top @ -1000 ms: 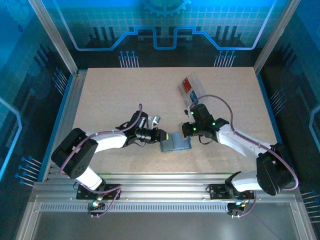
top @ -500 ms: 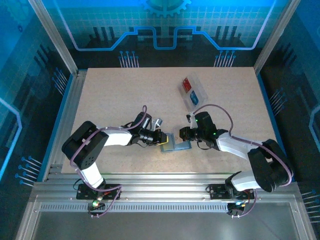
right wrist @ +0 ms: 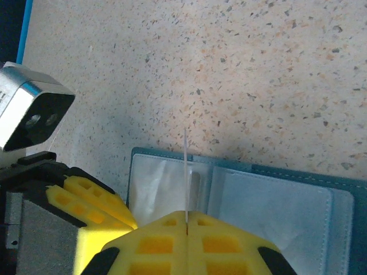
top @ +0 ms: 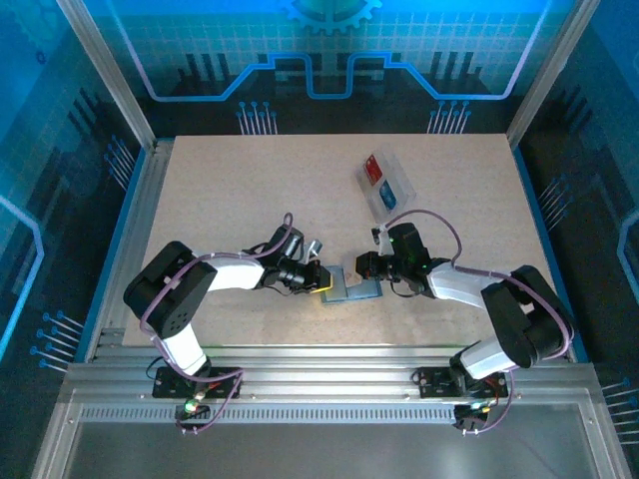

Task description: Put the credit cards into the card holder

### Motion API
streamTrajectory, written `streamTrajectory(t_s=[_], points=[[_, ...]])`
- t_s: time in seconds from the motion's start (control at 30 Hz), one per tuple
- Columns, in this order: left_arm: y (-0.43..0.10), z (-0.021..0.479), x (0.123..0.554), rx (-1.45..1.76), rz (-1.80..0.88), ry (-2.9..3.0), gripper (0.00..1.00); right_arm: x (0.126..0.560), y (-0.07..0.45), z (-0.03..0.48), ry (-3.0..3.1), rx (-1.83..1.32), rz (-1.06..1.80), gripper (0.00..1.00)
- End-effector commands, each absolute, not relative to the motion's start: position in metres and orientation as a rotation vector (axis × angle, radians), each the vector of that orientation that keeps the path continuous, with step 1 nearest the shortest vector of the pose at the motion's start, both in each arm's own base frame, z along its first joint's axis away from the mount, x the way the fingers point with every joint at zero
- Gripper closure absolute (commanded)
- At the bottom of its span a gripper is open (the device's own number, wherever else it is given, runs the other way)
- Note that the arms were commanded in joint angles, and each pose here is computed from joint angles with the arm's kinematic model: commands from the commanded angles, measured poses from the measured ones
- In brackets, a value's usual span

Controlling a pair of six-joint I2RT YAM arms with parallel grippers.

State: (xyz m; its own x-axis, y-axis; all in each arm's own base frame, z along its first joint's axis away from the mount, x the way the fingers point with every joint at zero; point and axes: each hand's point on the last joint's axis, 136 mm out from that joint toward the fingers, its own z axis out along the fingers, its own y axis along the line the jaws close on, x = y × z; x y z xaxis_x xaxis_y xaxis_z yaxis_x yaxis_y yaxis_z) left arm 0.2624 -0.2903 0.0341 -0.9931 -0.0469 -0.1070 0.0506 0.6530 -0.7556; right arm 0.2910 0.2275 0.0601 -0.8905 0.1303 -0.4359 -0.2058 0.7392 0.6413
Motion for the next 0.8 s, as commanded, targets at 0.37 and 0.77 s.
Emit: streamTrajectory(t_s=[0.37,0.77], points=[[-0.287,0.021,0.262,0.002,-1.178,2.819,0.86,0.293,0.225,0.055,2.49,0.04,1.098,1.0],[-0.283,0.013,0.261,-0.014,-1.128,2.863,0.86,0.295,0.22,0.053,2.502,0.069,1.083,1.0]])
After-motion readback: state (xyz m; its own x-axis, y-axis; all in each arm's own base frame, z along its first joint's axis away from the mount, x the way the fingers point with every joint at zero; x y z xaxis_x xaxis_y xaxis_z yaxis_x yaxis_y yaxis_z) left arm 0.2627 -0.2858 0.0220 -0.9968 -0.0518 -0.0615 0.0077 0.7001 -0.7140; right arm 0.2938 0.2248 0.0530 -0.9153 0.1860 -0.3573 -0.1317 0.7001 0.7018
